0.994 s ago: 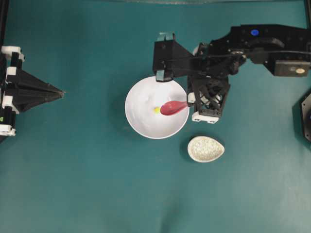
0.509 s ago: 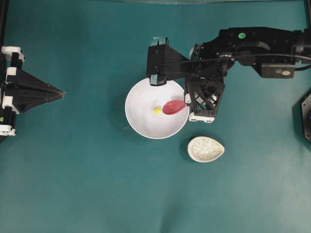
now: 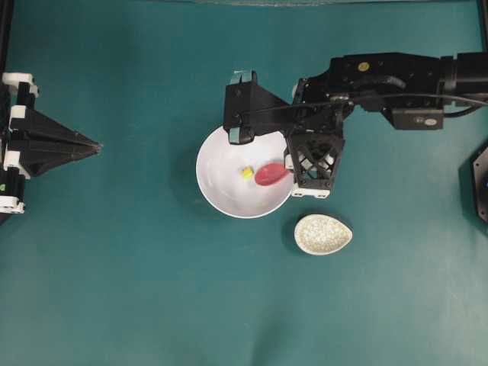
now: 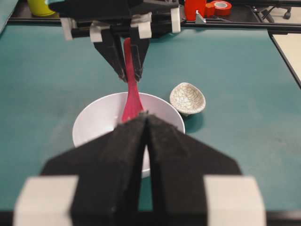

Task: Scoop the yellow hexagonal prism block from the bowl with a spoon using the right arm.
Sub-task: 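Lower the spoon bowl into the white bowl beside the yellow block, then push the spoon under the yellow block to scoop it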

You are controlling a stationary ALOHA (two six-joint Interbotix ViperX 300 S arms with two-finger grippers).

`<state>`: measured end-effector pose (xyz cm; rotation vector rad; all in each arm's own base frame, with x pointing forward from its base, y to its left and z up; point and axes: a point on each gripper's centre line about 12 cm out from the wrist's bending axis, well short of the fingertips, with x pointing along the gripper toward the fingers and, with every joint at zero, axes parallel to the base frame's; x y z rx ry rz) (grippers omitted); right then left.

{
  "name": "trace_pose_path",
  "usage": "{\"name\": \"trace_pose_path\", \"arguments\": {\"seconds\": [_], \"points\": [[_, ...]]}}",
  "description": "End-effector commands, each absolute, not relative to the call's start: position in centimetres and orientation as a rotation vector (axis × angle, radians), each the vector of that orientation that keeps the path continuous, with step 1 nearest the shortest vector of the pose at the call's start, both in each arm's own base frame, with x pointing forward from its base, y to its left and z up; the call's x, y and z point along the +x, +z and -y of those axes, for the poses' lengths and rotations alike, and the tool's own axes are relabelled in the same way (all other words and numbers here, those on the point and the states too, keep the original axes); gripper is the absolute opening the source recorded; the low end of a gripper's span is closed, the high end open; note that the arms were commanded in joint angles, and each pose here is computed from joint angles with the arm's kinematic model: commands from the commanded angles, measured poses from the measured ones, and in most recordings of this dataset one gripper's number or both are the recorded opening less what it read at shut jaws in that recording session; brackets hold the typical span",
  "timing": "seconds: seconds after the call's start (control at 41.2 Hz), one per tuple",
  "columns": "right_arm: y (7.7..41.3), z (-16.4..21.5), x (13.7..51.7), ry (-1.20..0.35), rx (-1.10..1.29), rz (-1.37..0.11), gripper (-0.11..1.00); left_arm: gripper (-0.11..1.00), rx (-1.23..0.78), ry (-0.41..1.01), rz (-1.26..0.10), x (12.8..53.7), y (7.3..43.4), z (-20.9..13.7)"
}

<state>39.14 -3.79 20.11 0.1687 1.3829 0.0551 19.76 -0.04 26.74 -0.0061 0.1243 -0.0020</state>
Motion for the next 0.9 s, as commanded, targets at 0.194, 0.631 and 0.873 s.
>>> {"name": "trace_pose_path", "arguments": {"seconds": [0.194, 0.631, 0.873], "points": [[20.5, 4.0, 40.6, 0.044, 0.155, -1.305, 0.22, 0.0, -0.003, -0.004, -0.109, 20.0, 27.4, 0.1], [20.4, 4.3, 42.7, 0.024, 0.134, -1.18, 0.22, 0.0, -0.005, -0.004, -0.109, 20.0, 27.4, 0.1], [20.7, 4.3, 43.4, 0.016, 0.128, -1.117, 0.22, 0.0, -0.003, -0.003, -0.109, 20.0, 27.4, 0.0]]}}
